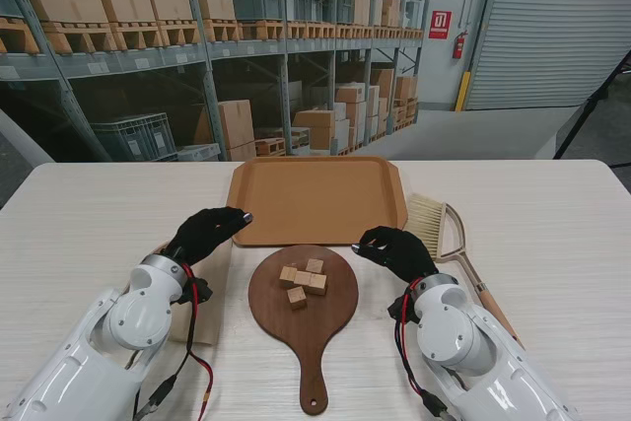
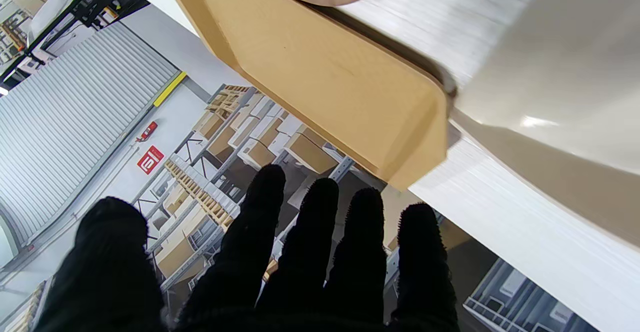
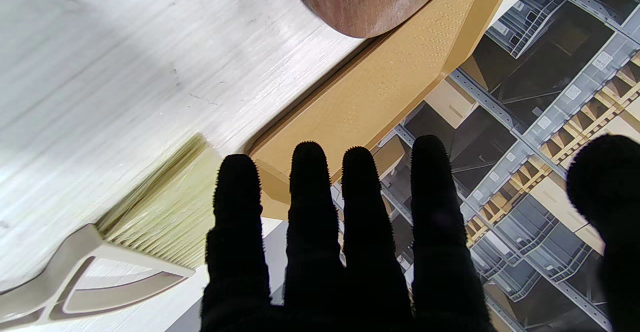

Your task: Sweep wood blocks off a wooden cutting board into a dustpan and pour them into a container

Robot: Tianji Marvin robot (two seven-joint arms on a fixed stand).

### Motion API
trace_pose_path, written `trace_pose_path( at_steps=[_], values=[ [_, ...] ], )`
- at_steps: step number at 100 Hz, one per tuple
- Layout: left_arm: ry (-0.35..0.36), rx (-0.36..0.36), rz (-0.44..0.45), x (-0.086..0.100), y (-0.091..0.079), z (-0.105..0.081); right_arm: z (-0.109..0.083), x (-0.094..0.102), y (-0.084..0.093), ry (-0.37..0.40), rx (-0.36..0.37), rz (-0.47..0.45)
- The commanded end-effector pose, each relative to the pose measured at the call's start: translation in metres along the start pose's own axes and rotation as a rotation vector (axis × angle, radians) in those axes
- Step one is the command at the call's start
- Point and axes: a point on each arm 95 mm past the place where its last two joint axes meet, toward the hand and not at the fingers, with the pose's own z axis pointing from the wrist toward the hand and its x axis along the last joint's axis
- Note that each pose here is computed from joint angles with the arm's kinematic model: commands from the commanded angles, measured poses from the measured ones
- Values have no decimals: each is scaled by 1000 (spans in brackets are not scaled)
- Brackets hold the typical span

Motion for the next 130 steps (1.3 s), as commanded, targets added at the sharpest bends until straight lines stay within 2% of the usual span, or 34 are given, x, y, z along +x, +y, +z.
trace_pose_path(
  at_steps=[1,34,48,77,104,130],
  values=[
    [-4,-16,31,-8,-5,-9,-3,-1,-5,4,21,-3],
    [-11,-4,239,-28,-45,-54,-7,-6,-6,1,32,-9],
    [-28,-47,317,-37,-55,-75,-8,-11,-6,-16,30,-8],
    [-100,-150,493,-55,-59,-119,-9,-13,-8,-34,23,5],
    [-202,-208,557,-69,-62,-156,-11,-15,-9,-40,21,6],
    [-291,-243,596,-82,-61,-181,-12,-15,-10,-43,21,10]
  ],
)
